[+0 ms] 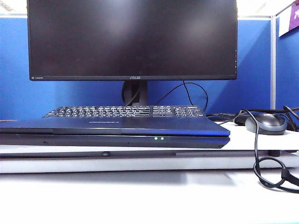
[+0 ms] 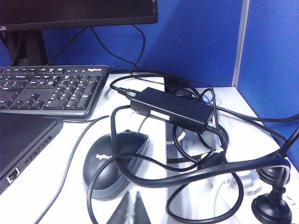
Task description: Open the lid of the black laptop.
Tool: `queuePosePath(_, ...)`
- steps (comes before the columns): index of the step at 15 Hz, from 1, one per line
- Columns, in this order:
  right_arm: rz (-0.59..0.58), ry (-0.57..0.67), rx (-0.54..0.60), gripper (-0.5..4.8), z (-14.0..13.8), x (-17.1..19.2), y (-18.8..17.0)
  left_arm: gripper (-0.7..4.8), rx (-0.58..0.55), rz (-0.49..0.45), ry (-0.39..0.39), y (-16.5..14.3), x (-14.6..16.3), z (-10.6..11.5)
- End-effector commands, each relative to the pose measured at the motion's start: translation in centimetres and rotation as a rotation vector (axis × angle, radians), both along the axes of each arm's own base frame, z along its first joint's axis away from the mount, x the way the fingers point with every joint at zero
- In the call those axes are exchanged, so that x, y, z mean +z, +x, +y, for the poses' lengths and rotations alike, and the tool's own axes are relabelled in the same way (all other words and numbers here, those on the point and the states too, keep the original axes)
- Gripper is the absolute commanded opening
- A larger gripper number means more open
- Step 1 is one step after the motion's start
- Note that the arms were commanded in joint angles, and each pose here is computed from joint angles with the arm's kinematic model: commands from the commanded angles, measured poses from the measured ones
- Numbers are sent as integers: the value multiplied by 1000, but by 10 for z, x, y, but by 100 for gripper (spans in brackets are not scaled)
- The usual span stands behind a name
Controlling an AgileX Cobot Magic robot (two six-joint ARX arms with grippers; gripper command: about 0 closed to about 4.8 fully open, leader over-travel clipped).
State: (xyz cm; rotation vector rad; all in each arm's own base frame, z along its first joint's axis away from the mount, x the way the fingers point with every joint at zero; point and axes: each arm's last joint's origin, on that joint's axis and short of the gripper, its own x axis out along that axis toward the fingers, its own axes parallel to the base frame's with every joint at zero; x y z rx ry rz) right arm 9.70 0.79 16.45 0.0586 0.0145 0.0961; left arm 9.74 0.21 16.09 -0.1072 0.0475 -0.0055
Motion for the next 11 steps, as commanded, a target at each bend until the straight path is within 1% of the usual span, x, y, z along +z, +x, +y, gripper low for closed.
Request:
queuePosePath(1, -13, 1, -1, -1, 0, 1, 0, -3, 2, -10, 2, 0, 1, 0)
queuePosePath(4, -13, 1, -1, -1, 0, 1, 0, -3, 4, -13, 5, 0, 1, 0)
queuePosePath(5, -13, 0, -2, -1, 0, 1, 0, -3, 3, -18, 19, 0, 2, 0)
queuePosePath(6, -14, -21, -5, -1, 0, 1, 0, -3, 2, -23, 53, 0, 2, 0)
queuePosePath(7, -18, -65, -6, -1, 0, 1, 0, -3, 2, -23, 71, 0, 2, 0)
queuePosePath(8, -22, -66, -4, -1, 0, 1, 0, -3, -1, -24, 62, 0, 2, 0)
queuePosePath(9, -28, -56, 3, -1, 0, 2, 0, -3, -42, -26, 11, 0, 2, -1)
queuePosePath(10, -34, -19, 22, -1, 1, 2, 0, -3, -122, -29, -54, 0, 3, -4)
queuePosePath(11, -49, 44, 57, -1, 2, 5, 0, -3, -188, -43, -123, -1, 5, -6)
